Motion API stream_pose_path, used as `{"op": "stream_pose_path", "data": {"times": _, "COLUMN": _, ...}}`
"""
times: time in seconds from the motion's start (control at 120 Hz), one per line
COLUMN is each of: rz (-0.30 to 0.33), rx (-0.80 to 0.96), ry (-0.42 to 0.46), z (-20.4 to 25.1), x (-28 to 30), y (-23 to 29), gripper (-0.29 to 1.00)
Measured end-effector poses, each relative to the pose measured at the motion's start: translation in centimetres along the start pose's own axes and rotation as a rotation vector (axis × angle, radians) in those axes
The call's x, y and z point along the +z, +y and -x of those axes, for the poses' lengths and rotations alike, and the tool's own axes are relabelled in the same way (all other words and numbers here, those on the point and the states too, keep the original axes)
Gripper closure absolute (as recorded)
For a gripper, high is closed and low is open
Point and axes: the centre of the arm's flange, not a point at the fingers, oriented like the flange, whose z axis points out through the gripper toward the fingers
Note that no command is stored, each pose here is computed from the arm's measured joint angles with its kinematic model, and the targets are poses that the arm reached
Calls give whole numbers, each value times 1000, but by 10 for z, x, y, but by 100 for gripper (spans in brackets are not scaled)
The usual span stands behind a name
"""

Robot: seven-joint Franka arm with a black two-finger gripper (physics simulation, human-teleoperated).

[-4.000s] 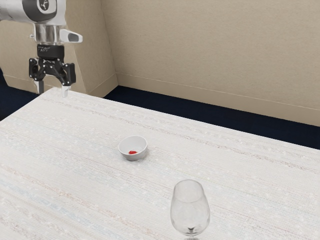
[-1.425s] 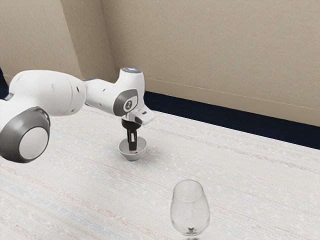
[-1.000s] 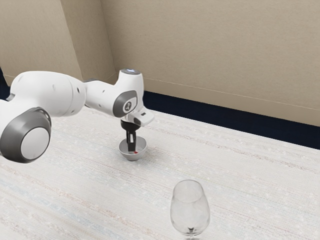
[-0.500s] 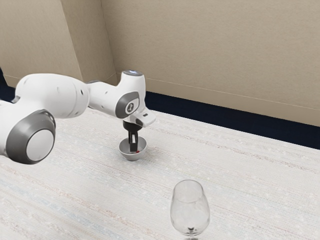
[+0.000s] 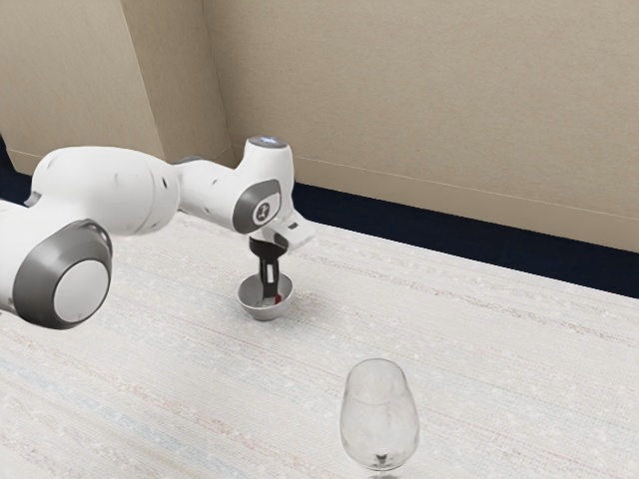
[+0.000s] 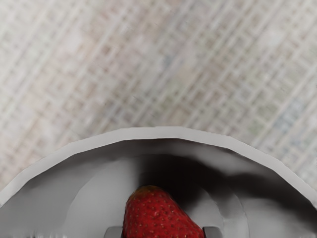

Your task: Take strawberry from the bowl

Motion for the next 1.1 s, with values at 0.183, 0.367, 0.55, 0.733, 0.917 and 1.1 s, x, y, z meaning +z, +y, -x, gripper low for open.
{"op": "stream_pose_path", "data": {"times": 0.183, "rz": -49, "rx": 15, "ry": 37, "z": -8, "x": -45, "y": 6, "gripper": 65}}
{"op": "stream_pose_path", "data": {"times": 0.367, "rz": -88, "rx": 96, "ry": 66, "z": -48, "x": -90, "y": 50, "gripper": 68}}
{"op": "stream_pose_path", "data": {"times": 0.55, "rz": -80, "rx": 193, "ry": 66, "z": -99, "x": -87, "y": 102, "gripper": 67}}
{"op": "stream_pose_path", "data": {"times": 0.733, "rz": -61, "rx": 270, "ry": 64, "z": -141, "x": -70, "y": 143, "gripper": 66}}
{"op": "stream_pose_path", "data": {"times": 0.917, "rz": -50, "rx": 289, "ry": 67, "z": -159, "x": -55, "y": 150, "gripper": 65}}
{"op": "stream_pose_path", "data": {"times": 1.1, "rz": -43, "rx": 294, "ry": 64, "z": -164, "x": -48, "y": 152, "gripper": 49}}
